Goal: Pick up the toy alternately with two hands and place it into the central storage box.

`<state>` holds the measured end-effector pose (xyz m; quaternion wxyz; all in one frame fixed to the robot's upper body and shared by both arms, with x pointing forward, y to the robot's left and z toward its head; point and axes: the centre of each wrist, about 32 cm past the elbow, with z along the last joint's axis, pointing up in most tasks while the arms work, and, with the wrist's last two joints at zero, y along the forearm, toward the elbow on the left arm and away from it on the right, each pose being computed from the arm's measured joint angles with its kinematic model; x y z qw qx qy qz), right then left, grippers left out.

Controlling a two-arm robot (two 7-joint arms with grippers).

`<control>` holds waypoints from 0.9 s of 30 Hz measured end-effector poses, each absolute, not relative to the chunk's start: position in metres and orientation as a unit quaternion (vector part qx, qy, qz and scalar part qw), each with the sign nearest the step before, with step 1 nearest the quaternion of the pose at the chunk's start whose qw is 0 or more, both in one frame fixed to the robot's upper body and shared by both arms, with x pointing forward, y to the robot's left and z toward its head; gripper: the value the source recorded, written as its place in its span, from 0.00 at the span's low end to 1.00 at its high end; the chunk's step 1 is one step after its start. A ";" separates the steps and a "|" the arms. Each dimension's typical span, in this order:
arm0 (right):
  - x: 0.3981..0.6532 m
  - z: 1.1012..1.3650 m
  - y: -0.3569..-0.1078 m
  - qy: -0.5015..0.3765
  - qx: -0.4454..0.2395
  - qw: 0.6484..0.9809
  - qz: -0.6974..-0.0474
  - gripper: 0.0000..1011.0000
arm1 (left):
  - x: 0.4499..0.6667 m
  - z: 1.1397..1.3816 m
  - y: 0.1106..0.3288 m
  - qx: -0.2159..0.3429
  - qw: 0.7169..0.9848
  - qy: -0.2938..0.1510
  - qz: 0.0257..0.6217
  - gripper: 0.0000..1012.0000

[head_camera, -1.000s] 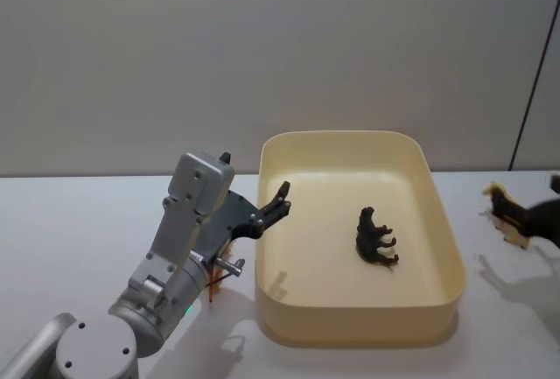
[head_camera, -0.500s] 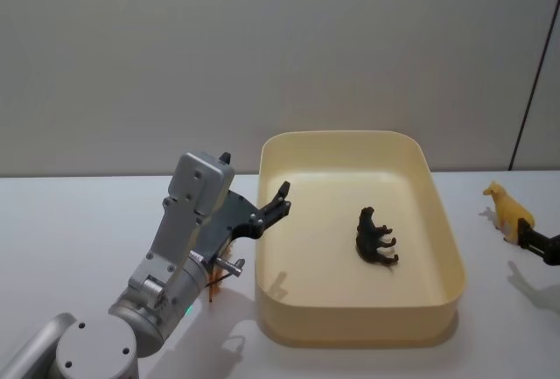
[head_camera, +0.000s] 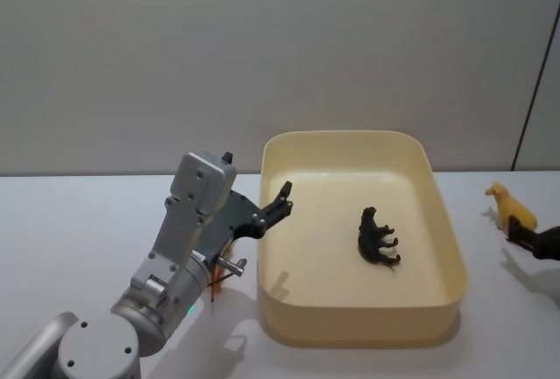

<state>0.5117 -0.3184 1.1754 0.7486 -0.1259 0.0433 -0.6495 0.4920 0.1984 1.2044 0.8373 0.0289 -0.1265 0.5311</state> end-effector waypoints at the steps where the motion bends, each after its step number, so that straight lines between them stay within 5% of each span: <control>1: 0.515 1.174 -0.318 0.045 -0.127 0.749 -0.648 0.99 | 0.492 1.204 0.198 0.029 0.837 -0.126 0.531 0.99; 12: 0.539 1.158 -0.309 0.060 -0.137 0.754 -0.640 0.98 | 0.492 1.204 0.198 0.029 0.837 -0.126 0.531 0.99; 27: 0.553 1.149 -0.302 0.070 -0.144 0.758 -0.632 0.61 | 0.492 1.204 0.198 0.029 0.837 -0.126 0.531 0.99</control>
